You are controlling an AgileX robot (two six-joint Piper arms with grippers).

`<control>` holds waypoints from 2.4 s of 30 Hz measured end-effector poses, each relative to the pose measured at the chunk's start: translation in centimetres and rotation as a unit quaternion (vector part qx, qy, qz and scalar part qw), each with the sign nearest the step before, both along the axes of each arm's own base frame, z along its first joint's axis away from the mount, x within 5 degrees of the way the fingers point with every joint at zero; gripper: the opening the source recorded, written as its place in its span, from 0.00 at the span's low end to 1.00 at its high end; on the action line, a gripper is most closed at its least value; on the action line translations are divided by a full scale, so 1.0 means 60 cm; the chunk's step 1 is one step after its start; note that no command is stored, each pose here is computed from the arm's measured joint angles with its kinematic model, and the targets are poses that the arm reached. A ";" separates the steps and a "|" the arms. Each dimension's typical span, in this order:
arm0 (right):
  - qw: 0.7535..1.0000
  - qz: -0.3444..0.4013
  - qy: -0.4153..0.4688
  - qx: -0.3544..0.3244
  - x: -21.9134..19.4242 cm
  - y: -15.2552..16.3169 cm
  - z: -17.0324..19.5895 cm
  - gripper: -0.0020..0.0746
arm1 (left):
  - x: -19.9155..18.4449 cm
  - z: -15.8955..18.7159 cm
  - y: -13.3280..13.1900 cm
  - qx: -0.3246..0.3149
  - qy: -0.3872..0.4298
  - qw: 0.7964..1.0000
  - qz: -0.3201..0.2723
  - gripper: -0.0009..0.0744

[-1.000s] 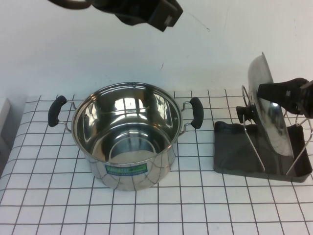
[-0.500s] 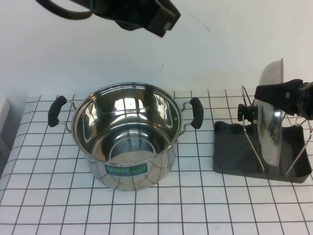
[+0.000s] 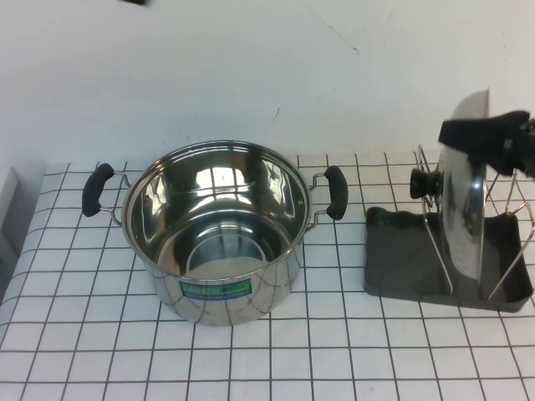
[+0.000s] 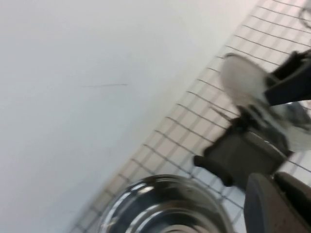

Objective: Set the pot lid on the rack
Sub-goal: Place the pot lid on the pot rack

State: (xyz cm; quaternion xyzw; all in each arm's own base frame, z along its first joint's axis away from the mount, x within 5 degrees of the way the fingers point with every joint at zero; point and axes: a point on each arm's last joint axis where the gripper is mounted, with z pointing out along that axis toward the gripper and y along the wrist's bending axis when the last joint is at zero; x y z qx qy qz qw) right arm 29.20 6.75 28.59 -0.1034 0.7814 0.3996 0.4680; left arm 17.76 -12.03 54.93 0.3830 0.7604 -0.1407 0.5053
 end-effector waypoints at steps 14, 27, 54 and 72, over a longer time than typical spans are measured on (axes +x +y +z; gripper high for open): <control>0.995 -0.040 -0.069 -0.055 -0.020 -0.013 0.048 0.34 | -0.137 0.060 0.099 -0.041 -0.100 0.992 0.063 0.01; 0.998 -0.029 -0.032 -0.053 0.009 -0.010 0.003 0.33 | -0.134 0.048 0.098 -0.029 -0.086 0.994 0.067 0.01; 0.998 -0.027 -0.019 -0.053 0.040 -0.010 -0.012 0.33 | -0.062 -0.042 0.055 -0.014 -0.020 0.998 0.066 0.01; 0.998 -0.028 -0.008 -0.053 0.065 -0.010 -0.028 0.54 | -0.063 -0.044 0.055 -0.011 -0.016 0.998 0.064 0.01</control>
